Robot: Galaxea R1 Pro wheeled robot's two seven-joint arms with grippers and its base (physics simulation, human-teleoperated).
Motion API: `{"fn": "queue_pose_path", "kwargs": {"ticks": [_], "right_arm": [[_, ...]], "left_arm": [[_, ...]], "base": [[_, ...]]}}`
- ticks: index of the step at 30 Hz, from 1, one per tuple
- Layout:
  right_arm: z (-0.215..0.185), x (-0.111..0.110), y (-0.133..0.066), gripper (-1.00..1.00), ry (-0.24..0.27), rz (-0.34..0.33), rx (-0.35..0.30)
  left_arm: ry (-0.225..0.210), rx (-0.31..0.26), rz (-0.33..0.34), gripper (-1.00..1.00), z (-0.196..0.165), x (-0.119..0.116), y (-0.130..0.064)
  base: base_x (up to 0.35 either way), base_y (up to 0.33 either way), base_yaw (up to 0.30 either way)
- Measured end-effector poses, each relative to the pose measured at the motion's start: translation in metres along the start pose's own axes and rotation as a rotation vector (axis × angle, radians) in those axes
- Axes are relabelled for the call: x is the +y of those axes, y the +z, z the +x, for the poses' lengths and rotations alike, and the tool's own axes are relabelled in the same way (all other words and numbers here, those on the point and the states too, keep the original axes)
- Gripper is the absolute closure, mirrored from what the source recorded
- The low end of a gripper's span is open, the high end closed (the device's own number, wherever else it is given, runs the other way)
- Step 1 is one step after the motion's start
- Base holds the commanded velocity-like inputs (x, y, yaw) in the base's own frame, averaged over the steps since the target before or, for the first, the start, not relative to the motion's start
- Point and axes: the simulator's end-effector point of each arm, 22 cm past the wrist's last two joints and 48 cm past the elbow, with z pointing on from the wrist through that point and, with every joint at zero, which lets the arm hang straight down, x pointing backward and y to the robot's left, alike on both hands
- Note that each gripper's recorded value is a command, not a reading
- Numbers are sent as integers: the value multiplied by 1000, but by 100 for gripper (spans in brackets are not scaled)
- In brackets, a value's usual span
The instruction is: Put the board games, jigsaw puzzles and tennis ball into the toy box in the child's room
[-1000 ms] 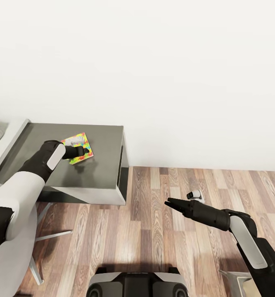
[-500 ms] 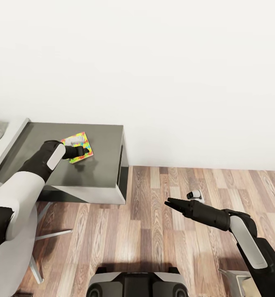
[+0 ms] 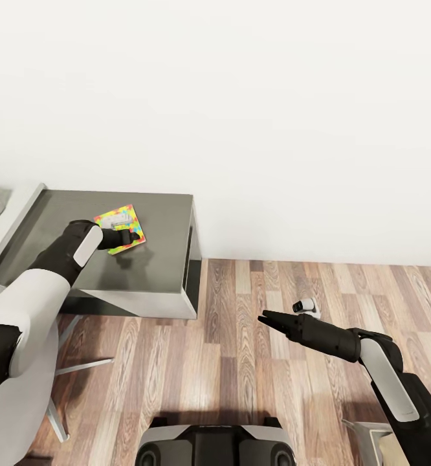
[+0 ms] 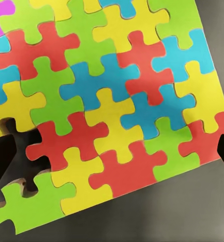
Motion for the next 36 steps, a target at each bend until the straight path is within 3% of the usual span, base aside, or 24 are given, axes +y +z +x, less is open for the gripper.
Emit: {"fn": "queue_pose_path", "kwargs": {"ticks": [29,36], "right_arm": [[1,-2,0,-100,5,1,1],[0,-3,0,-100,5,2,0]], "left_arm": [[25,-8,-17,-100,-3,3,0],[3,6,-4,-100,3,2,3]], "base": [[-17,-67,0],[-39,-36,0]]}}
